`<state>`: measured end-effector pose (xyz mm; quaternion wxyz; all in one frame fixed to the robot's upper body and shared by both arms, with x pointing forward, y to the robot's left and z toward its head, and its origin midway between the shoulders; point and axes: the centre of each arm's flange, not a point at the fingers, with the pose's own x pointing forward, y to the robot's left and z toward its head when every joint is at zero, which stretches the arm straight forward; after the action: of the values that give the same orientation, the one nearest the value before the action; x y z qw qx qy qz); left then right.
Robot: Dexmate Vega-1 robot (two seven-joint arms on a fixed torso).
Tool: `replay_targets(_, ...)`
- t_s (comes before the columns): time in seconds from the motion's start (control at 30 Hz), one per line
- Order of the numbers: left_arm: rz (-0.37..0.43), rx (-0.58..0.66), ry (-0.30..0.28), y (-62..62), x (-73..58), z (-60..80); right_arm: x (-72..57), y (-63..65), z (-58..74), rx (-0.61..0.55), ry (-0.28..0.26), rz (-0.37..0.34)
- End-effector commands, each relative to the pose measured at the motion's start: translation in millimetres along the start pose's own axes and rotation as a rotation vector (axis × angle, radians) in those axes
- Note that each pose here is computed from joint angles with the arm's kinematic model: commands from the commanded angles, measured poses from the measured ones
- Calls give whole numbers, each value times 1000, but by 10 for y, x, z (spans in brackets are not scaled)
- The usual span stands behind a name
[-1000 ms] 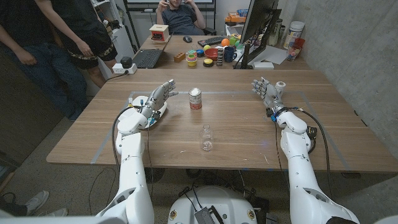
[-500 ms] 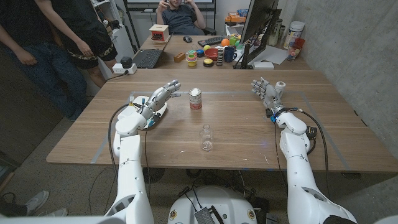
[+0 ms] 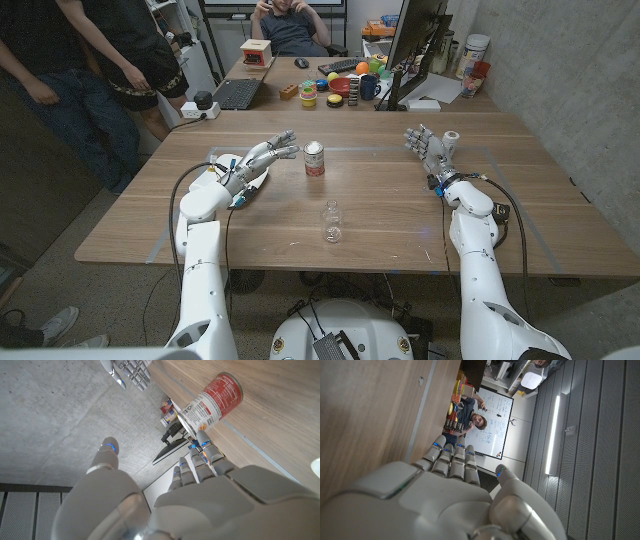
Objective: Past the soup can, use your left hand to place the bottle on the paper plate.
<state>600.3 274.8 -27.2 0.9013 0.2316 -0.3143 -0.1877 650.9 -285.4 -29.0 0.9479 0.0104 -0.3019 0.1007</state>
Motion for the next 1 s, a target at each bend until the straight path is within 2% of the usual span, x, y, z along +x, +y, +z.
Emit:
replay_targets(0.03, -99, 86, -23, -49, -91, 69, -39, 57, 23, -9, 0, -5)
replay_targets(0.1, -127, 94, -26, -46, -100, 65, -50, 66, 21, -6, 0, -6)
replay_targets(0.17, -118, 127, -23, -54, -127, 76, -60, 75, 21, -7, 0, -9)
replay_targets(0.23, -145, 104, -27, -52, -135, 70, -69, 85, 27, -9, -3, -10)
replay_targets(0.43, -194, 175, -28, -88, -157, 142, -96, 120, 41, -12, -3, -14)
replay_targets(0.7, -263, 200, -85, -202, -160, 281, -148, 180, 88, -20, -12, -19)
replay_targets(1.0, -297, 230, -101, -265, -178, 321, -194, 200, 99, -25, -12, -27)
